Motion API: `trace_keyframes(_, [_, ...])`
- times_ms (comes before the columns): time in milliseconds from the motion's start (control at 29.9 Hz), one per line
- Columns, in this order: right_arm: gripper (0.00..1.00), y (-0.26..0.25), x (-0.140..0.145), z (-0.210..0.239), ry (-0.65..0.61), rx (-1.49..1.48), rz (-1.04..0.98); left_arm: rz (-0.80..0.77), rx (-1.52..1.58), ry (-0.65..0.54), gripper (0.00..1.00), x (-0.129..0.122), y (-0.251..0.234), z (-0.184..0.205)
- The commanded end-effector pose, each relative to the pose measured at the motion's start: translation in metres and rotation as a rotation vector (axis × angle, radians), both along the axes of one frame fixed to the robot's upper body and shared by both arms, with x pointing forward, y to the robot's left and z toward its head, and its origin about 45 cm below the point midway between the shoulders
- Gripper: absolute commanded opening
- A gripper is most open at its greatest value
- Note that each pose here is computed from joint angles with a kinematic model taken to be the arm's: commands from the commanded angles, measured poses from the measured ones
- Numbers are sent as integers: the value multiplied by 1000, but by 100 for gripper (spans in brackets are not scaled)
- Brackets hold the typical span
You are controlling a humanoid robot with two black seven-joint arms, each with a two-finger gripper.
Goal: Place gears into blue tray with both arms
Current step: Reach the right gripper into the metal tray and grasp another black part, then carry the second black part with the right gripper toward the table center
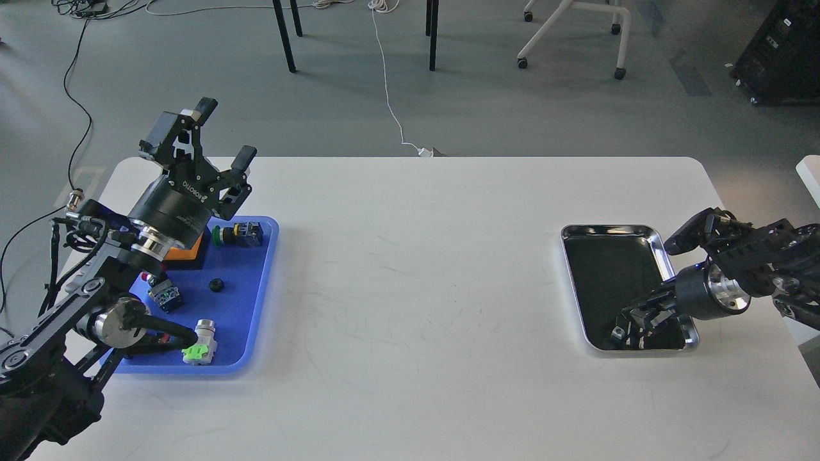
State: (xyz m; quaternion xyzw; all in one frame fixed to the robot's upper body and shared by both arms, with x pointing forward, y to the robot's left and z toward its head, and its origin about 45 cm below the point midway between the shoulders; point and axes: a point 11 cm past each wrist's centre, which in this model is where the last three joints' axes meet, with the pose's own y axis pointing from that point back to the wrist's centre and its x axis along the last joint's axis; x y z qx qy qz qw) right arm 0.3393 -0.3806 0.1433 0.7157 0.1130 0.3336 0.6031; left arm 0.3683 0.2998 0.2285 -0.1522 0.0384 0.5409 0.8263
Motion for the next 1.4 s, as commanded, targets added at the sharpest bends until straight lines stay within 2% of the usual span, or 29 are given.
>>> trace_keyframes(0, [21,6,5,7,-15,15,10,0,0,1,98,0,0,-1])
trace_keyframes(301, [21,48,36,54,-103,84,80,-1,-1,3,98,0,0,-1])
trace_keyframes(535, [22,122,51,64,-90,160,187,-2,1,5,98,-1,-1,-2])
trace_keyframes(768, [22,201,52,45,-44,214,286,-2,3,6,98,-1,0,-2])
trace_keyframes(1036, [22,261,37,22,-2,237,383,1,4,16,98,-3,1,-6])
trace_keyframes(1370, [24,297,23,1,0,285,431,1,6,16,98,-3,1,-6])
